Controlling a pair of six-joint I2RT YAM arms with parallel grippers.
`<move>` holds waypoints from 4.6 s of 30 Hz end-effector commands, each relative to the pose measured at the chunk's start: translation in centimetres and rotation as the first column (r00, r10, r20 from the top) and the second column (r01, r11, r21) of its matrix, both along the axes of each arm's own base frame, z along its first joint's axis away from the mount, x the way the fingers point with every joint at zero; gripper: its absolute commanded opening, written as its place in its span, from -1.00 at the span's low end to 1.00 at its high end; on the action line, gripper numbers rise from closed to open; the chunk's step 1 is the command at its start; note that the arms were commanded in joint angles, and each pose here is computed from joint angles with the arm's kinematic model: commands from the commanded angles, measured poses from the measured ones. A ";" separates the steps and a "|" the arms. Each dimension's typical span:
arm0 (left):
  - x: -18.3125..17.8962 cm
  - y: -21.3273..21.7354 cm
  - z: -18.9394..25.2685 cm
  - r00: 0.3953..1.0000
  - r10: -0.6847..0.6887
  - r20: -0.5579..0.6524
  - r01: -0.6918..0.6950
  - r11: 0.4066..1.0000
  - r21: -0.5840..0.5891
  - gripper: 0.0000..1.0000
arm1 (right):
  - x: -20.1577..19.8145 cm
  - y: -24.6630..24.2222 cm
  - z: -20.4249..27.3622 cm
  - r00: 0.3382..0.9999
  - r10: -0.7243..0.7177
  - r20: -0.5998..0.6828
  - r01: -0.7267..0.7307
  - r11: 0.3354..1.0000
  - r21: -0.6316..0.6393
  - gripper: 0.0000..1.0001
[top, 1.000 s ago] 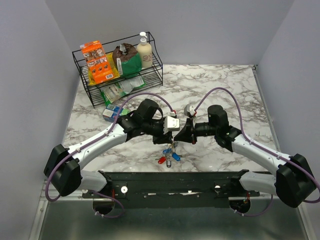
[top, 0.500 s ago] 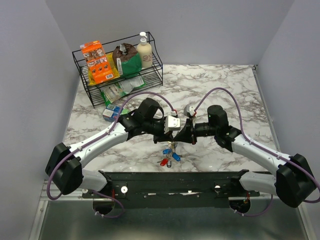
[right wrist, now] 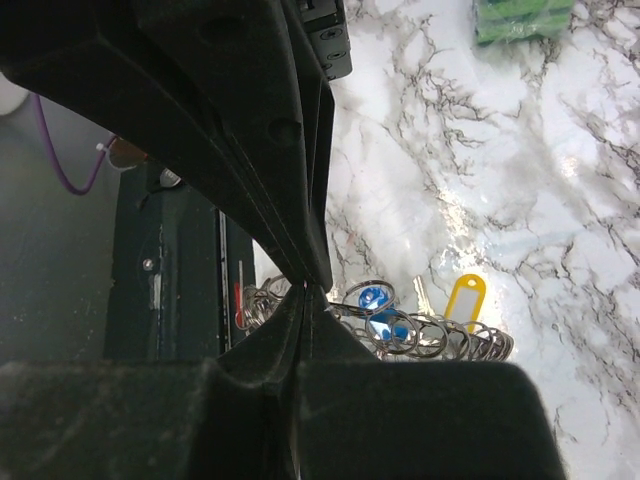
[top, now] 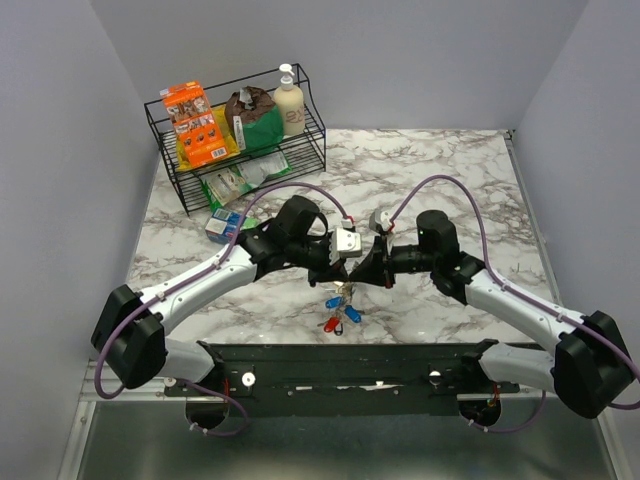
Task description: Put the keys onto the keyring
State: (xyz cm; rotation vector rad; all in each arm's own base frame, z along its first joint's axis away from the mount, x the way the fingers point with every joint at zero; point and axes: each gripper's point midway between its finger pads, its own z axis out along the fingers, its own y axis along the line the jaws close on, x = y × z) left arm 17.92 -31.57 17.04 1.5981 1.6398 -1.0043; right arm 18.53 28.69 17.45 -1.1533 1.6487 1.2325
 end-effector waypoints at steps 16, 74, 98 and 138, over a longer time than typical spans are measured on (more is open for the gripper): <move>0.5 -1.7 3.4 0.983 0.184 0.026 -0.163 0.920 -0.356 -1.00 | 2.4 -1.5 3.6 0.964 -0.254 0.080 0.249 0.966 0.073 0.37; -0.3 -1.1 6.1 0.970 0.218 0.106 -0.118 0.807 -0.578 -1.00 | -0.3 -2.2 0.9 0.981 -0.190 0.027 0.188 0.981 0.050 -0.61; -1.5 -1.0 6.8 0.979 0.162 0.126 -0.059 0.810 -0.583 -1.00 | -0.6 -2.5 4.1 0.971 -0.200 0.130 0.182 0.973 0.142 -0.29; -1.5 -0.9 7.0 0.976 0.172 0.130 -0.064 0.808 -0.586 -1.00 | 0.1 -3.4 4.7 0.946 -0.295 0.139 0.268 0.946 0.184 -0.01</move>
